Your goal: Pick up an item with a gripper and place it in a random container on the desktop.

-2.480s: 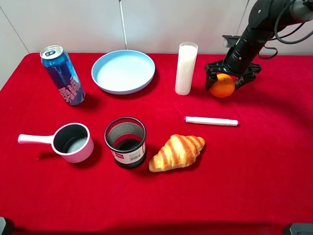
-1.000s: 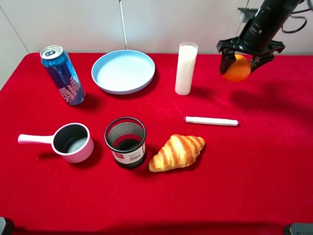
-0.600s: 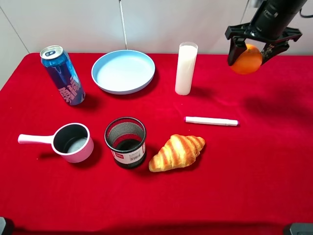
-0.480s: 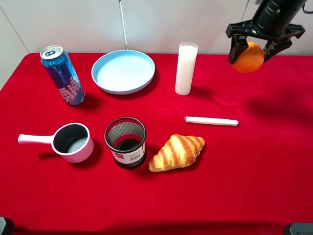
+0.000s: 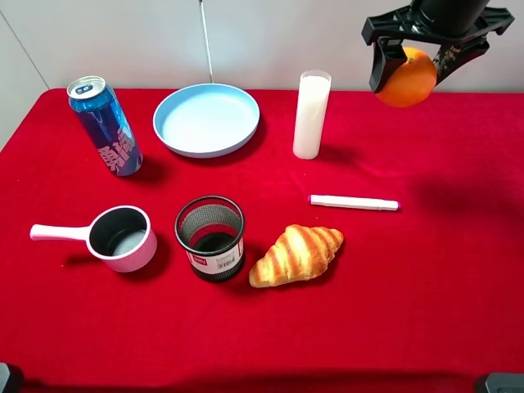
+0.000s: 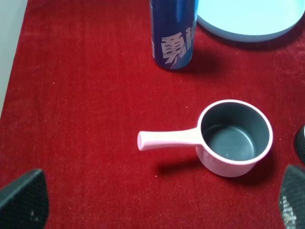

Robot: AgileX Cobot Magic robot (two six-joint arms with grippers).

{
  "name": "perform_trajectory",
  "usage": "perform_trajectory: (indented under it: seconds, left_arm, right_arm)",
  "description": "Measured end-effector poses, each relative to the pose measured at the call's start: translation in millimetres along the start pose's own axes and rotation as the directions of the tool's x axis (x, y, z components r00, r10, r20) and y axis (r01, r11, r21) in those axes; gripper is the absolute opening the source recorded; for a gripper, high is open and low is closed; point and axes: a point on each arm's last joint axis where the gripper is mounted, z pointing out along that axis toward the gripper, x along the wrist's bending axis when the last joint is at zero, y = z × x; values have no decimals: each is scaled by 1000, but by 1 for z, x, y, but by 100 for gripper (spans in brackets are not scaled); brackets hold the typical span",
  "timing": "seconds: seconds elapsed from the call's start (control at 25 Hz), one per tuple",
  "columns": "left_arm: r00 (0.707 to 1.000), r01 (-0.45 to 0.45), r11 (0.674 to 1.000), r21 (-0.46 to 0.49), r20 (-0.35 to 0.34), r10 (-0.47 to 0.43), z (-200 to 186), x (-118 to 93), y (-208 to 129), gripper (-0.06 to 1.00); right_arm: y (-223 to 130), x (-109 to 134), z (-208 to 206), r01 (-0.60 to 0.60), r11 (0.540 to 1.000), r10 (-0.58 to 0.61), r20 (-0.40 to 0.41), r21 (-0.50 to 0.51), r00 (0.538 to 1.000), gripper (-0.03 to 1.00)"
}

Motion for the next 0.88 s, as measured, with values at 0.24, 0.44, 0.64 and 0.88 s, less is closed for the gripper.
perform_trajectory:
  seconds: [0.24,0.44,0.64,0.88]
  left_arm:
    - [1000,0,1000,0,0,0,0,0,0,96]
    - [1000,0,1000,0,0,0,0,0,0,96]
    - [1000,0,1000,0,0,0,0,0,0,96]
    - [1000,0,1000,0,0,0,0,0,0,96]
  right_arm:
    - [7,27,-23,53,998,-54,-16,-45,998,55]
    - [13,56,-44,92,988,-98,-42,-121,994,55]
    - [18,80,-52,129,979,-140,-59,-160,988,55]
    - [24,115,-51,194,964,-211,-80,-184,974,55]
